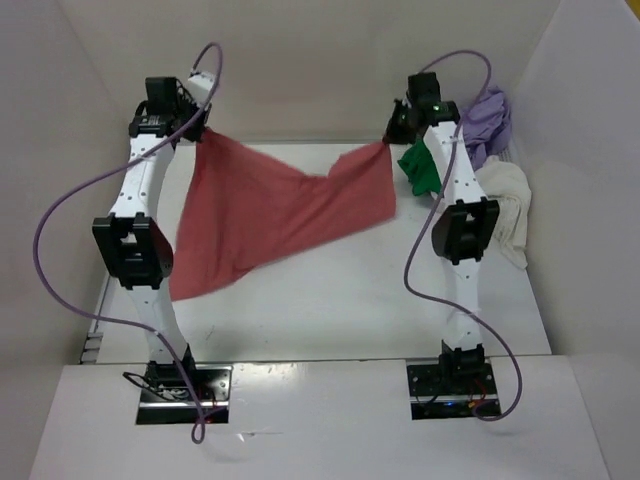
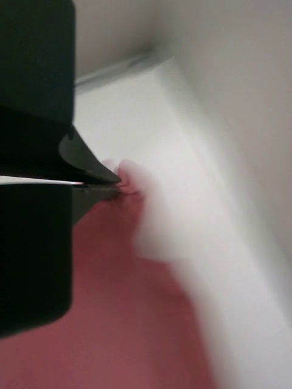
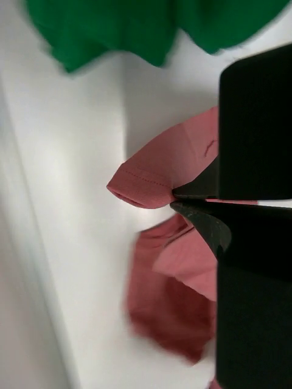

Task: Fold and stack the t-shirts
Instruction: Flatten out the tshirt

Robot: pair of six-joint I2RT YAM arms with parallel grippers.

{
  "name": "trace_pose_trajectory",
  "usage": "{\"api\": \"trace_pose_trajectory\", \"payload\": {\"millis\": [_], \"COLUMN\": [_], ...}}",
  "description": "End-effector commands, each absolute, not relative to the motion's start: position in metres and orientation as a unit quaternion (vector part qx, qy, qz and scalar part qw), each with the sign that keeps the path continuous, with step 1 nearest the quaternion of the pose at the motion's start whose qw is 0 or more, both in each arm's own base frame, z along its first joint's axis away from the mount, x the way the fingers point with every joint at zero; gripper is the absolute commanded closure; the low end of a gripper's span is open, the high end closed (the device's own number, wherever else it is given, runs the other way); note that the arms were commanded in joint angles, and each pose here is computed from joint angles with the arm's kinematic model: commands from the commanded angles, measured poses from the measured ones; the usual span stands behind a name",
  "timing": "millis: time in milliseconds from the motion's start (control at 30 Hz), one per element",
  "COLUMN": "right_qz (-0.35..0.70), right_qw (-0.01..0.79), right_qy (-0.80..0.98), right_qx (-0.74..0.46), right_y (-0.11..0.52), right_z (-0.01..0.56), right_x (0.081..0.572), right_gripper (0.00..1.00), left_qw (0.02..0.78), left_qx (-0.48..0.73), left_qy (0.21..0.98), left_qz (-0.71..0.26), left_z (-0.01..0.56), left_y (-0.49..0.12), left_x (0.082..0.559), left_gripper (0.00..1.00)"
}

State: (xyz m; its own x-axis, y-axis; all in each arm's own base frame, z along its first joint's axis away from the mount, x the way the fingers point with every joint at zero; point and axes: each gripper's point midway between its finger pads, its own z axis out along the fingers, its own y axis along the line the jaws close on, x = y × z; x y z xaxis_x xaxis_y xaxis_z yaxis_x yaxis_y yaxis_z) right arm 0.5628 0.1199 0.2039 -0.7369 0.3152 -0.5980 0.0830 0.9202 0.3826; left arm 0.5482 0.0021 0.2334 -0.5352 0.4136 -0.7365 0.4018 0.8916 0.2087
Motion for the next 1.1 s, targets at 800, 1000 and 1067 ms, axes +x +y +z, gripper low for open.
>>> {"api": "trace_pose_trajectory", "payload": {"millis": [800, 1000, 1067], "right_qz": [0.182, 0.199, 0.204], "right_qw": [0.377, 0.272, 0.247], "right_qy": [0.903, 0.936, 0.940], "right_qx": [0.093, 0.101, 0.114], "right_y": [0.148, 0.188, 0.192], "right_z": [0.220, 0.149, 0.134], "right_x": [0.317, 0.230, 0.206], "right_gripper": [1.00, 1.00, 1.00], "left_qw": [0.492, 0.400, 0.388], "left_qx": [0.381, 0.366, 0.346], "left_qy": [0.783, 0.840, 0.853], "left_qz": [0.014, -0.007, 0.042], "left_z": [0.274, 0.185, 0.177], "left_y": [-0.016, -0.016, 0.001], "left_x": [0.291, 0.217, 0.210], "left_gripper": [1.00, 1.00, 1.00]}}
